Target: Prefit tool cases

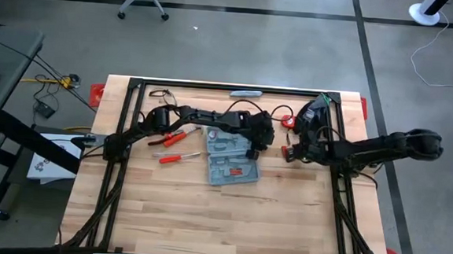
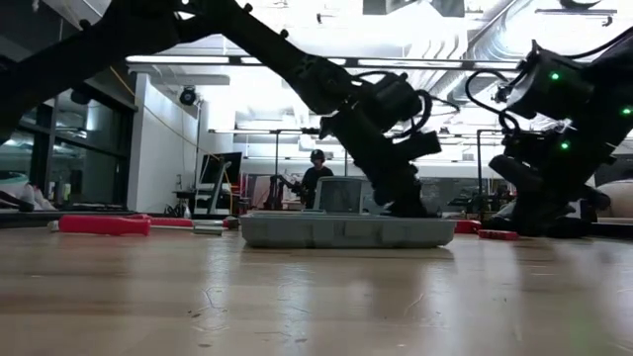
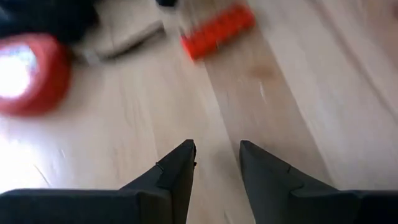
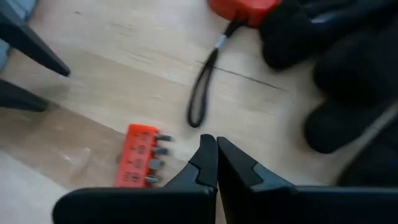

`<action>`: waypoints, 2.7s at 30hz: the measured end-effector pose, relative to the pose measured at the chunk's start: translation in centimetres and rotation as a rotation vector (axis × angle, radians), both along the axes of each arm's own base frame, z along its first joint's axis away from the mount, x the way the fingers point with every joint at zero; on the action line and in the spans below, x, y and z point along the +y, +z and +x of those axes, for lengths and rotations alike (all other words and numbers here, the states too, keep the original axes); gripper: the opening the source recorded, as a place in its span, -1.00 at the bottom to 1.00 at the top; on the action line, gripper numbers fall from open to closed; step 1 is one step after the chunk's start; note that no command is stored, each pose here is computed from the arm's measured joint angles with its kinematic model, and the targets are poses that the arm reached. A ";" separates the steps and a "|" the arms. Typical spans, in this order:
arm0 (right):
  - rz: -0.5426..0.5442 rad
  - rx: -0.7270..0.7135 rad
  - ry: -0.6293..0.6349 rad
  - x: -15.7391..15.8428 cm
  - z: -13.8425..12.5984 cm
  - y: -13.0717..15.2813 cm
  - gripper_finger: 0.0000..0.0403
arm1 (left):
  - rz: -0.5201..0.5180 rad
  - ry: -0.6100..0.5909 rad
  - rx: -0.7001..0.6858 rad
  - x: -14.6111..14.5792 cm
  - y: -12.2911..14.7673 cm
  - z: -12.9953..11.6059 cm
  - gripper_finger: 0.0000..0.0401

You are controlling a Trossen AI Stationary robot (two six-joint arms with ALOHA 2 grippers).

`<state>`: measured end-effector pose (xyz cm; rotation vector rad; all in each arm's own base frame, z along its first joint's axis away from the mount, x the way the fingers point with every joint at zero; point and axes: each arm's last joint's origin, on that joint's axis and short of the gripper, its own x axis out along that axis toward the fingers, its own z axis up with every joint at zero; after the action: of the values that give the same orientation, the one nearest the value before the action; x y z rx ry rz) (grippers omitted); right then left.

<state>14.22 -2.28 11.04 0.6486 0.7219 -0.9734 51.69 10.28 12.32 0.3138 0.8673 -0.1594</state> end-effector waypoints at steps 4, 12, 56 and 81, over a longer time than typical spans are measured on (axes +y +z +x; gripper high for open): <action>0.013 -0.013 0.024 -0.3 0.2 0.1 -1.00 | -0.024 0.008 0.087 -0.3 -0.2 -0.7 -0.39; 0.041 -0.016 0.025 -0.6 0.2 0.1 -1.00 | 0.044 0.008 0.101 -2.0 -0.2 -0.4 -0.39; -0.048 -0.119 0.132 -0.3 1.5 1.0 -0.92 | -0.007 -0.043 -0.066 -3.1 0.3 1.0 -0.06; -0.109 -0.303 0.170 -0.3 0.8 3.9 -0.61 | -0.187 -0.049 -0.207 -1.4 1.3 1.5 0.20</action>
<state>15.07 -2.56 14.96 0.6120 0.4447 -0.7322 53.24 8.92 13.64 0.1726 0.6352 -0.2471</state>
